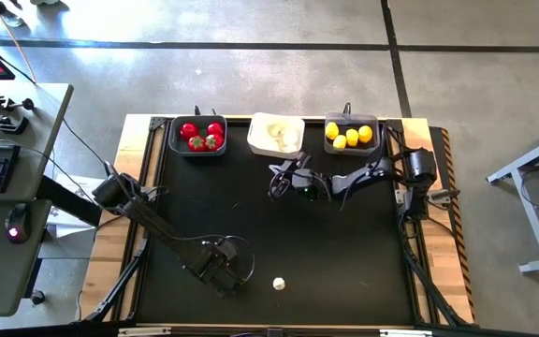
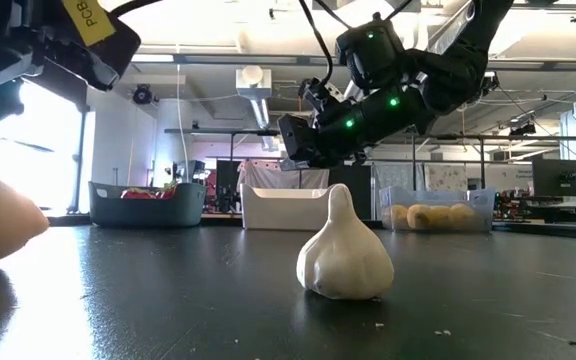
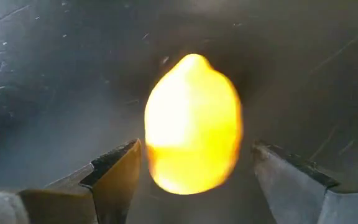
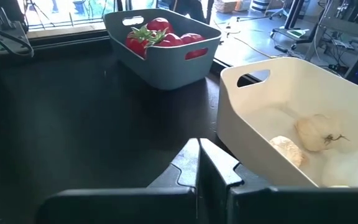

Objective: Sort produce into baskets
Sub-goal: Put the yellow lemon into the transparent bin

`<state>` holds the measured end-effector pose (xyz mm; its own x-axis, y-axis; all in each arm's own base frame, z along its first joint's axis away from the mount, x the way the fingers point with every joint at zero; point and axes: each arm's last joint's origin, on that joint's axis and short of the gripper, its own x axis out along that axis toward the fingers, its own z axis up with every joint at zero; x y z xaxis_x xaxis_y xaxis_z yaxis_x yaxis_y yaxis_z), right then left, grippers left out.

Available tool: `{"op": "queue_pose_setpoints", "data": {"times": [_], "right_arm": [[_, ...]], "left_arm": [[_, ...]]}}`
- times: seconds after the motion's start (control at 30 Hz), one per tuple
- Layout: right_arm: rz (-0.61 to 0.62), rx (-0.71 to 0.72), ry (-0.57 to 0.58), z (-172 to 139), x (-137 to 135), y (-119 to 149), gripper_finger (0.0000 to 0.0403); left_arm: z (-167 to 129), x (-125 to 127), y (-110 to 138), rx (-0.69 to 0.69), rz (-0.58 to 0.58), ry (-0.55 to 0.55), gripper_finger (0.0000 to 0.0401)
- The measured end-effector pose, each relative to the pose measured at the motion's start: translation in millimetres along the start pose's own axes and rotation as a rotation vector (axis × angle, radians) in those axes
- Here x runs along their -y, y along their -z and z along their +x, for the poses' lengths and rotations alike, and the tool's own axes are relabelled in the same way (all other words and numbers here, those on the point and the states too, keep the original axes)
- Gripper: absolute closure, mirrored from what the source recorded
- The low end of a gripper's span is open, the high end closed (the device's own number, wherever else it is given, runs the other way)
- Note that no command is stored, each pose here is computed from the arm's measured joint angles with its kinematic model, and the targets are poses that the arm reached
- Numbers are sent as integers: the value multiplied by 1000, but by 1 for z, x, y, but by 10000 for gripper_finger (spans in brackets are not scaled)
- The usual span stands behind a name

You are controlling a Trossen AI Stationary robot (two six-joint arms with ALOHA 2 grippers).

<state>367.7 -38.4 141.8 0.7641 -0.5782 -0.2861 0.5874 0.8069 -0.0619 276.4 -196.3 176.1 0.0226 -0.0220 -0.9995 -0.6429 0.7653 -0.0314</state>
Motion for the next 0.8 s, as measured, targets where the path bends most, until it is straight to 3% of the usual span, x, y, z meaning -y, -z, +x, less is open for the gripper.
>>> {"op": "queue_pose_setpoints", "data": {"times": [0.3,0.5,0.8], "right_arm": [[-13,-21,2,0,0,2,403],[-40,-69,-44,-1,-2,7,403],[-92,-58,-202,2,-1,4,403]], "left_arm": [[1,-2,4,-11,99,-26,196],[-1,-6,6,90,221,-104,257],[1,-14,-34,247,447,-127,270]]}}
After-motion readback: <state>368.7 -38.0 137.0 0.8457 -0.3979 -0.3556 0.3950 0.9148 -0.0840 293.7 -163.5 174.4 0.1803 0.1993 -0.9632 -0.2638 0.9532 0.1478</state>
